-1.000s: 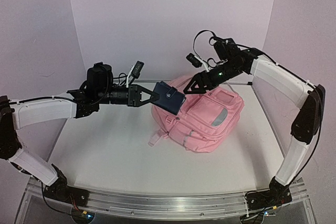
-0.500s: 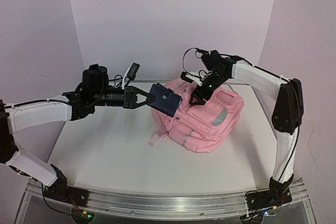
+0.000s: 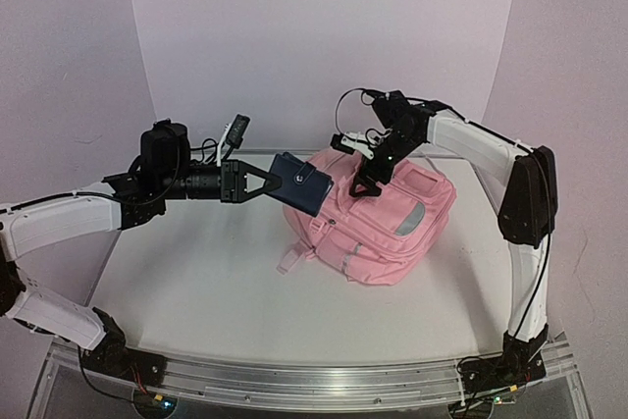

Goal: Pack the student bag
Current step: Pick up the personal item from the center of the board, then place the personal item in the student bag.

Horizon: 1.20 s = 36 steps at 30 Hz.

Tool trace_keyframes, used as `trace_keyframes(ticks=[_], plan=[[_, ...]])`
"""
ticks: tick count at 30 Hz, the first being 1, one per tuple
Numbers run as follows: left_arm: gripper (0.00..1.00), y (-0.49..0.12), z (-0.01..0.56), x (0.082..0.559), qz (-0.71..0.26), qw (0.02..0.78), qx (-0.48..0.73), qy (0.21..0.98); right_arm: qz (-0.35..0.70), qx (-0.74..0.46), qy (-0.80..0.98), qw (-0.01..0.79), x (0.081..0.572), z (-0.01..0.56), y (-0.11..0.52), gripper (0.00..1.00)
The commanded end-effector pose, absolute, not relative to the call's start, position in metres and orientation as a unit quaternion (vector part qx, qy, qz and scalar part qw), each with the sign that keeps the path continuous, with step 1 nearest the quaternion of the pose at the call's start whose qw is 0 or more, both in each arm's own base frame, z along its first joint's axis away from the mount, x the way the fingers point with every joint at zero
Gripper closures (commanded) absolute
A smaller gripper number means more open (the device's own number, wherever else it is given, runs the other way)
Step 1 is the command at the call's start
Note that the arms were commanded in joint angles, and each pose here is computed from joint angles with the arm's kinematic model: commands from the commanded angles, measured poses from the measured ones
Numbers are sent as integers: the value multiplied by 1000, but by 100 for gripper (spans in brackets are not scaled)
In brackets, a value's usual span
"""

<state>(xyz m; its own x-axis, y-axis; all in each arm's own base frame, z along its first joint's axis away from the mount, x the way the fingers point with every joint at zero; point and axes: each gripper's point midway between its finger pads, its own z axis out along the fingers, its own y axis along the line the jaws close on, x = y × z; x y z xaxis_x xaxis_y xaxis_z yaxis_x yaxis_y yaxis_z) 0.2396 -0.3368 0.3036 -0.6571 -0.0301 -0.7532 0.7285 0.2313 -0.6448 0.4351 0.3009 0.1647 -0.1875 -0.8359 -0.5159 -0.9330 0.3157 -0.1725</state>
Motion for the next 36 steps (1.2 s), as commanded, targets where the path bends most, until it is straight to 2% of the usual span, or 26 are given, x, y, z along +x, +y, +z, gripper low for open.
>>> trace_keyframes(ticks=[1,3,4,7,11,12,13,18,27,36], plan=[[100,-331,323,238,-575,359,251,691,114,-575,763,273,439,175,306,2],[100,-331,322,238,-575,359,251,691,130,-578,761,265,436,172,310,5],[100,-331,323,238,-574,359,252,691,138,-580,759,260,434,170,312,12],[100,-330,324,238,-573,360,252,692,153,-585,759,243,428,163,313,48],[100,-328,322,239,-567,360,250,697,170,-586,759,227,422,161,316,89],[100,-327,320,240,-564,359,250,700,177,-583,760,226,420,164,317,97],[100,-327,319,240,-561,359,250,702,184,-579,762,225,419,166,318,100],[100,-325,309,239,-538,351,267,719,236,-559,762,226,402,189,337,100],[100,-328,298,234,-512,326,310,732,288,-578,739,193,327,209,387,100],[100,-329,284,261,-433,361,331,757,310,-502,789,173,356,198,385,100]])
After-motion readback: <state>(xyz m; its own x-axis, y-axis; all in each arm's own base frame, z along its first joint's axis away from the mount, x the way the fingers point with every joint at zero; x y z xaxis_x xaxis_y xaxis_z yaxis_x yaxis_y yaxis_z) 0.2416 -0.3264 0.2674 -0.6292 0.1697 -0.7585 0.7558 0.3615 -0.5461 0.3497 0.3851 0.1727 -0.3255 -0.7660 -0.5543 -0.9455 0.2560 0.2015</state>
